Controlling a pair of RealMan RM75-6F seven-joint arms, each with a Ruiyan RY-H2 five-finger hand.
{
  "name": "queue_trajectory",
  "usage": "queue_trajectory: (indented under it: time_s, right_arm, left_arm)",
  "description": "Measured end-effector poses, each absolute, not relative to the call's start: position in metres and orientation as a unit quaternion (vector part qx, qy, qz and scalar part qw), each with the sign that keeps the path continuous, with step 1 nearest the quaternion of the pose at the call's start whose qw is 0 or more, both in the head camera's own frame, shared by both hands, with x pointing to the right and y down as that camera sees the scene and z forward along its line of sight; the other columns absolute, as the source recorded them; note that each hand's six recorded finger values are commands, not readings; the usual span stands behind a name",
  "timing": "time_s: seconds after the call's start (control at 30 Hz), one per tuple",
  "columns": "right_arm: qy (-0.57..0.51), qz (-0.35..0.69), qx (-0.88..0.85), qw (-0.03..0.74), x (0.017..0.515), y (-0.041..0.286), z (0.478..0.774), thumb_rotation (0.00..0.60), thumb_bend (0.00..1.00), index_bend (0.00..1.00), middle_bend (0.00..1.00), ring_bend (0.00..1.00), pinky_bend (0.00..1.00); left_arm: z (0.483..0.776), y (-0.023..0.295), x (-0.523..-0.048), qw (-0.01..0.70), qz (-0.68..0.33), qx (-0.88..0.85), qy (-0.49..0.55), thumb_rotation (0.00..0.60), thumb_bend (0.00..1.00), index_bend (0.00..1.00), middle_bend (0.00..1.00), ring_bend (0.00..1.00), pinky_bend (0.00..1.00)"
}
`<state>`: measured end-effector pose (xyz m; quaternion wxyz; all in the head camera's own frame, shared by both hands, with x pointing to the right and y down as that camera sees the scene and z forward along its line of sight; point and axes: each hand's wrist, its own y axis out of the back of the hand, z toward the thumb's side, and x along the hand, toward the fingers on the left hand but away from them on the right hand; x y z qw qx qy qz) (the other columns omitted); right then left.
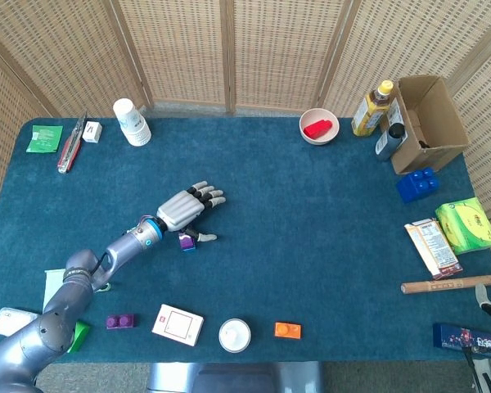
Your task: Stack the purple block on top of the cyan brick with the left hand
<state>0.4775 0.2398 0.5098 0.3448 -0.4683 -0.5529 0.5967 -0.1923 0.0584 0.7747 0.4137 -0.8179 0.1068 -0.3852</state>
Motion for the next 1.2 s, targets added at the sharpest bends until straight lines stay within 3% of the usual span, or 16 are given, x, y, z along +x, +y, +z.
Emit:
queue_trajectory:
  time_s: [0.73,1.2]
  right_arm:
    - [-0.556,0.593,-0.467,0.348,0.477,0.239,0.508,0.600,0.28,0.26,0.18,0.00,0.15]
    - [-0.555,0.587,-0.476,0.348,0.475,0.237,0.509,0.600,0.28,0.26,0.18,0.00,0.15]
  left_arm:
    - [0.774,0.060,-0.190,0.427,-0.381,-0.815,0.097,0.126,0.23,0.08,0.00,0.00,0.00]
    - [0.738,0.030,-0.193,0.446,-0.339,-0.815,0.151,0.126,0.23,0.08,0.00,0.00,0.00]
